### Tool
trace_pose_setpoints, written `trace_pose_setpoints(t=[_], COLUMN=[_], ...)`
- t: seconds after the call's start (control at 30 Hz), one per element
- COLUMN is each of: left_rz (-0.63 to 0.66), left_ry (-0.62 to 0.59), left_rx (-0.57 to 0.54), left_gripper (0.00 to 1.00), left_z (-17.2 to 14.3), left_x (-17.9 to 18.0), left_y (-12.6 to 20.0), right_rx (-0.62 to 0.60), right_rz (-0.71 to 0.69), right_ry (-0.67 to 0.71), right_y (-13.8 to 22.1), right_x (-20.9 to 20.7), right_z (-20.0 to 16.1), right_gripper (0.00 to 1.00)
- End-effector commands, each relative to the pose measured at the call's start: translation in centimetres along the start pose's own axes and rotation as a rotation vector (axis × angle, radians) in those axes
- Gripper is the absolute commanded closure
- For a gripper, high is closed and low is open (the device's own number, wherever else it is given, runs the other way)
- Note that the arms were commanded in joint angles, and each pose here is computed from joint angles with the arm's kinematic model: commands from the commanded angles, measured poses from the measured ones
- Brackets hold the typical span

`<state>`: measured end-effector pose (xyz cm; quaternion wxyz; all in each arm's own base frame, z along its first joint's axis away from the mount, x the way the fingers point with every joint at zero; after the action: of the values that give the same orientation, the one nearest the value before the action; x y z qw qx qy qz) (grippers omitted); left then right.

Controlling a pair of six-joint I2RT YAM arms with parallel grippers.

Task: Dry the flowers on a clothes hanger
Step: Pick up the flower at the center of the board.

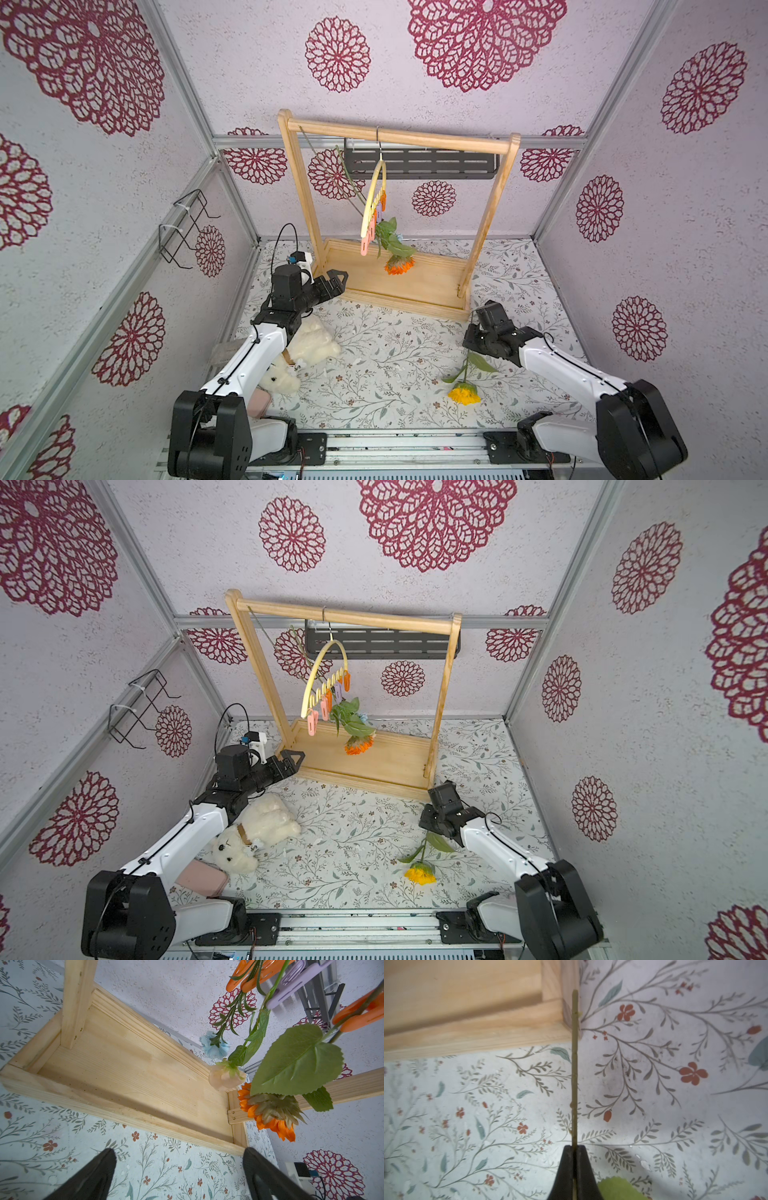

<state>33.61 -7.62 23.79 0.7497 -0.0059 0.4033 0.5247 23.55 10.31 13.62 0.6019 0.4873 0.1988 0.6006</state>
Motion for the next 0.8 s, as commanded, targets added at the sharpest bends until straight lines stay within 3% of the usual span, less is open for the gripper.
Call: trace_pose_setpoints(t=[0.0, 0.23, 0.5, 0.6, 0.77], left_rz=[-0.107, -0.336, -0.552, -0.625, -0.738], left_ry=[-0.063, -0.276, -0.568, -0.605, -0.703], left_rx=[-0.003, 0.088, 0.048, 0.05, 0.087], left_gripper=[0.02, 0.07, 0.09, 0.08, 0.08], left_z=[0.7, -2.0, -3.7, -3.9, -5.0], left_x=[-2.0, -6.9, -10.5, -11.5, -14.2], left_y=[-0.3, -0.1, 3.5, 4.5, 5.8], right_rx=[-0.099, -0.369, -0.632, -0.672, -0.679], right_rz=[0.132, 0.412, 0.8, 0.909, 1.002], right_ry=[0.056, 0.276, 0.637, 0.834, 0.961], right_y=[2.8, 8.2, 13.6, 15.0, 16.0], right_x=[1.5, 4.9, 8.6, 9.7, 11.0], right_z=[1.0, 2.1, 1.8, 1.0, 0.8], right_gripper=[1.0, 1.0, 1.0, 1.0, 1.0])
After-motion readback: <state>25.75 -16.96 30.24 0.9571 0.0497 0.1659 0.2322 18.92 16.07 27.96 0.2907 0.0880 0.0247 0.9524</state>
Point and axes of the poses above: each gripper's point midway between its finger pads, its own y axis back along the fingers, its own x axis along the line the jaws close on, z = x × y, the point moved 7 cm from there along y, back along the fingers, and after that the axes turned 2 degrees about -y, right-handed, at the moved point
